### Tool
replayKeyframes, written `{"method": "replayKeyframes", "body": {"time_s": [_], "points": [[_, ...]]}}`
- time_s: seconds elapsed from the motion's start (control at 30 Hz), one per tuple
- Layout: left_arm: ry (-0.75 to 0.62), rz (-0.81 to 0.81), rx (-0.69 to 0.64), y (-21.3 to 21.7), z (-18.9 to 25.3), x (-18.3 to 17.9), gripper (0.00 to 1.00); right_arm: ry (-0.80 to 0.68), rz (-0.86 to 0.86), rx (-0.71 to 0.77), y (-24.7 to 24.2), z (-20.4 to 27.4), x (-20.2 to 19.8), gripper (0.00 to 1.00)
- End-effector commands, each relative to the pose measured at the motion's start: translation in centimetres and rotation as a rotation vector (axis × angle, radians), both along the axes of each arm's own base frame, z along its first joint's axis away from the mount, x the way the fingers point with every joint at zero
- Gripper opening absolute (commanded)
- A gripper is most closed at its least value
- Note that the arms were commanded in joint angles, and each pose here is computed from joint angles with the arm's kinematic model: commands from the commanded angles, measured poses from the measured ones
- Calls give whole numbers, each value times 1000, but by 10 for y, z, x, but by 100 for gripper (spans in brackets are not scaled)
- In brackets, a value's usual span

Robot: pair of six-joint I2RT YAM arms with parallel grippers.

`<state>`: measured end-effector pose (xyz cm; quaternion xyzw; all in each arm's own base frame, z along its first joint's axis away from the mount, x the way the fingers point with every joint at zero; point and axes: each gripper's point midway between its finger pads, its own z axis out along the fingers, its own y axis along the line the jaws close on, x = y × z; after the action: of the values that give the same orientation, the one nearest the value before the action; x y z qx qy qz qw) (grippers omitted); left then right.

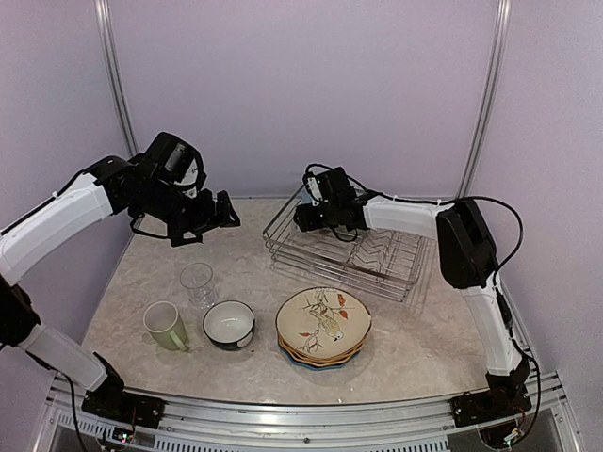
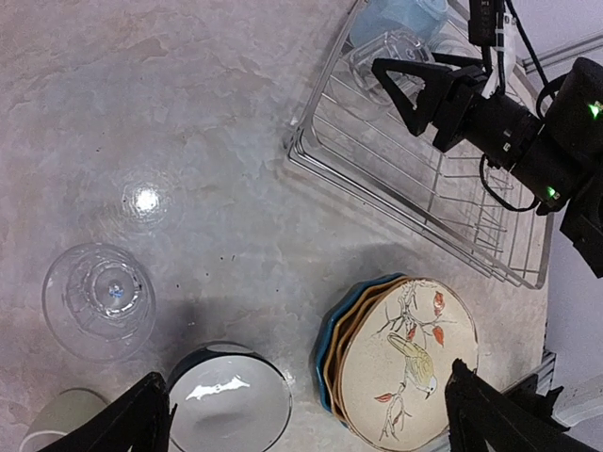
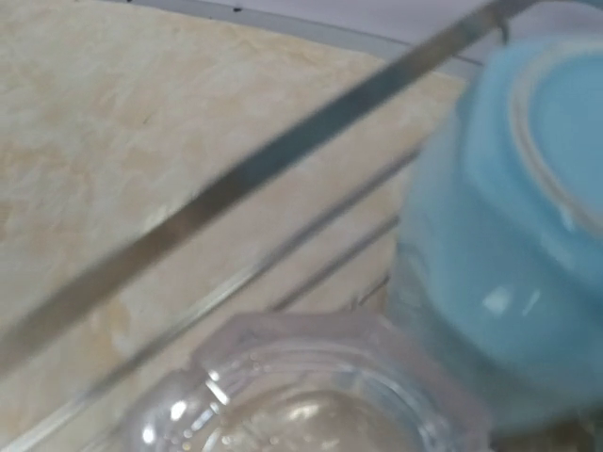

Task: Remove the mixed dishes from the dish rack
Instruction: Grab the cup from the dish rack, then pass from the right arm to the left

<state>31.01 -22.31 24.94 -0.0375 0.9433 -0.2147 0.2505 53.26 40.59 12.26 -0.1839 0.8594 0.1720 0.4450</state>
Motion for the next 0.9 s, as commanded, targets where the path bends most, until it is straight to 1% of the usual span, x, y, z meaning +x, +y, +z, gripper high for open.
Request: {"method": "replayKeyframes", "body": {"time_s": [0.0,0.07,0.13,0.2,0.27,0.3,0.37,0.4,0.57,0.7,0.73,0.87], "points": [[-49,-55,-193,-18,22,-3,99,-114,7,130,-8,73,-8,27],[-70,-57,-233,-18,27,-6,99,-143,-16,164,-15,93,-10,18],[-80,-53,-298,-18,33,-8,99,-181,-24,243,-19,118,-17,14],[-93,-66,-381,-19,40,-10,99,-206,-6,358,-21,138,-30,10],[-108,-66,-448,-17,46,-10,99,-223,50,498,-16,160,-47,4],[-123,-67,-485,-15,52,-10,99,-232,85,575,-15,172,-56,3],[-141,-88,-564,-17,60,-9,98,-210,156,712,-14,179,-80,3],[-145,-105,-597,-19,62,-9,97,-215,188,754,-14,187,-89,3],[-134,-165,-728,-29,71,-3,93,-181,313,900,-17,197,-127,1],[-127,-201,-796,-39,74,2,92,-136,414,1022,-11,205,-152,0],[-142,-214,-817,-42,77,5,92,-126,433,1037,-8,206,-157,0],[-131,-215,-864,-48,75,10,91,-97,511,1099,4,217,-179,0]]}}
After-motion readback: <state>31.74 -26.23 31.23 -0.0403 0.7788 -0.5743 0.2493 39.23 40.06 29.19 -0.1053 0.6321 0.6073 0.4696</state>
